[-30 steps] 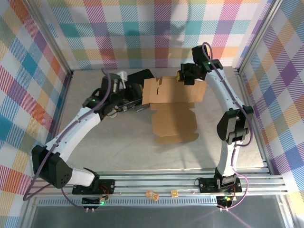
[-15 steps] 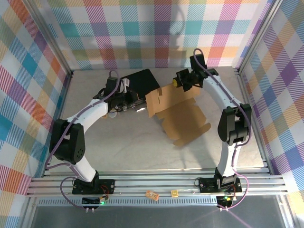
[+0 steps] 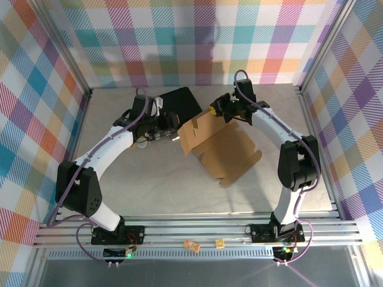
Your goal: Fold the paper box
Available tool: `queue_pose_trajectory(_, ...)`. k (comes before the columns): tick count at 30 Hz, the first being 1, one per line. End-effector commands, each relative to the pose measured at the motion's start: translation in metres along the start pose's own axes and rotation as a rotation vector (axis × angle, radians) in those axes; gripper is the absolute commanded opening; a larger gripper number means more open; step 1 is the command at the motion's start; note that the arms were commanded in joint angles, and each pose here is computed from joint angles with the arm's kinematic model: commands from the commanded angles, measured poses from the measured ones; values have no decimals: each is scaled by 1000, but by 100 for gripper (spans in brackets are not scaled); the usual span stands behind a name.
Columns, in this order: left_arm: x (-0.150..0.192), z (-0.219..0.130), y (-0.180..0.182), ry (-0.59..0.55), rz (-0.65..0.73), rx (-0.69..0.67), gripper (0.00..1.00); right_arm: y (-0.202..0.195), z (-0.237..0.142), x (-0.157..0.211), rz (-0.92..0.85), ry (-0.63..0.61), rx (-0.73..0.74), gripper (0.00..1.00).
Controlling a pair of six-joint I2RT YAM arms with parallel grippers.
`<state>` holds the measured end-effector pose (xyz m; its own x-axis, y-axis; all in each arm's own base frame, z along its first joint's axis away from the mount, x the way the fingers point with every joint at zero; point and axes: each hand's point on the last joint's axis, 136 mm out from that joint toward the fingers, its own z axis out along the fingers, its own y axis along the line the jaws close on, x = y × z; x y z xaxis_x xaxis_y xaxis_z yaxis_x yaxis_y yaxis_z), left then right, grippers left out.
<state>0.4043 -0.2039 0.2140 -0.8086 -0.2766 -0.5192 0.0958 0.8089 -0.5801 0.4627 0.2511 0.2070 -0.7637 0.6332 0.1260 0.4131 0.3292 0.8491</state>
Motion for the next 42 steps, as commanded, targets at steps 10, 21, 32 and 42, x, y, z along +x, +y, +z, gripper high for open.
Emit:
queue_pose_trajectory(10,-21,-40,21,-59,-66,-215,60,63,20,10,-163,89,-421,0)
queue_pose_trajectory(21,5,-37,41,-33,-67,-244,59,11,40,15,-148,148,-442,0)
queue_pose_trajectory(32,42,-13,39,17,22,-150,53,-10,42,13,-168,245,-475,0)
queue_pose_trajectory(42,67,29,28,-8,271,53,38,-28,38,9,-154,266,-429,0)
